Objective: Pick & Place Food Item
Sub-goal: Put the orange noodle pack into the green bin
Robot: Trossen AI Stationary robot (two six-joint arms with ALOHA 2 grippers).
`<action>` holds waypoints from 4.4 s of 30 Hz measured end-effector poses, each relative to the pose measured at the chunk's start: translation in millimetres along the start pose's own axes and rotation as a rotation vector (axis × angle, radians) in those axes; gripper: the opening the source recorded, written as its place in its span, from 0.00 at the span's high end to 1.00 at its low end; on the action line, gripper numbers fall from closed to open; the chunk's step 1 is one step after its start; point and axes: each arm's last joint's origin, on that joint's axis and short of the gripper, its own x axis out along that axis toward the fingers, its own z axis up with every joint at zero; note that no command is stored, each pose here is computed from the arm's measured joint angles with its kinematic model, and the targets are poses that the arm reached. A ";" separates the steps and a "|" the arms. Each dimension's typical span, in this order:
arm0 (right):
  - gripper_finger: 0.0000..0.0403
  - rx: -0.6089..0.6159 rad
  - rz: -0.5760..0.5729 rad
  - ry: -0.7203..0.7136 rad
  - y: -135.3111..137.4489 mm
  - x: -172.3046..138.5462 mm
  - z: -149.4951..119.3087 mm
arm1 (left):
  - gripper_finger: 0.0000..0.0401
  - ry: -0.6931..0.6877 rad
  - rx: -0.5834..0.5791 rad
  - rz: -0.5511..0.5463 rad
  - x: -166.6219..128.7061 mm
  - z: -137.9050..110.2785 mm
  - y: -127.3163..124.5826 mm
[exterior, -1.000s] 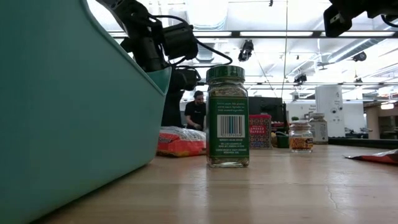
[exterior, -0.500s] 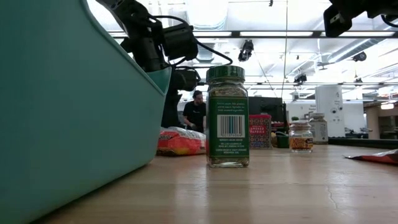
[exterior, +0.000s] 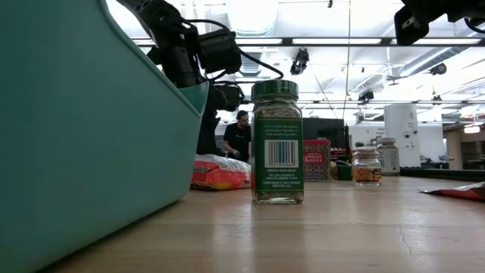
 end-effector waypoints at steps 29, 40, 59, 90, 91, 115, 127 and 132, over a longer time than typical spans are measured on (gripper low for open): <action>0.65 0.000 0.000 -0.001 0.0 -0.1 0.1 | 0.99 -0.117 0.066 -0.003 -1.3 13.3 12.5; 0.65 0.000 0.000 0.000 0.0 0.0 0.0 | 1.00 -0.129 0.068 -0.003 -1.5 14.6 13.1; 0.65 0.000 0.000 0.000 0.0 0.0 0.0 | 0.78 -0.122 0.063 -0.009 -1.3 14.0 13.1; 0.65 0.000 0.000 -0.001 0.0 0.0 0.1 | 0.12 -0.011 -0.163 -0.183 -9.3 7.5 55.3; 0.65 0.000 0.000 -0.001 0.1 0.0 0.2 | 0.12 -0.006 -0.162 -0.182 -7.0 7.2 55.9; 0.65 0.000 0.000 -0.001 0.0 0.0 0.2 | 0.25 0.047 -0.189 -0.257 20.4 4.4 66.4; 0.65 0.000 0.001 -0.001 0.1 0.0 0.2 | 0.63 0.034 -0.185 -0.270 19.5 5.8 65.8; 0.65 0.000 0.000 -0.001 0.0 -0.1 0.2 | 0.73 0.031 -0.184 -0.271 19.1 6.2 65.7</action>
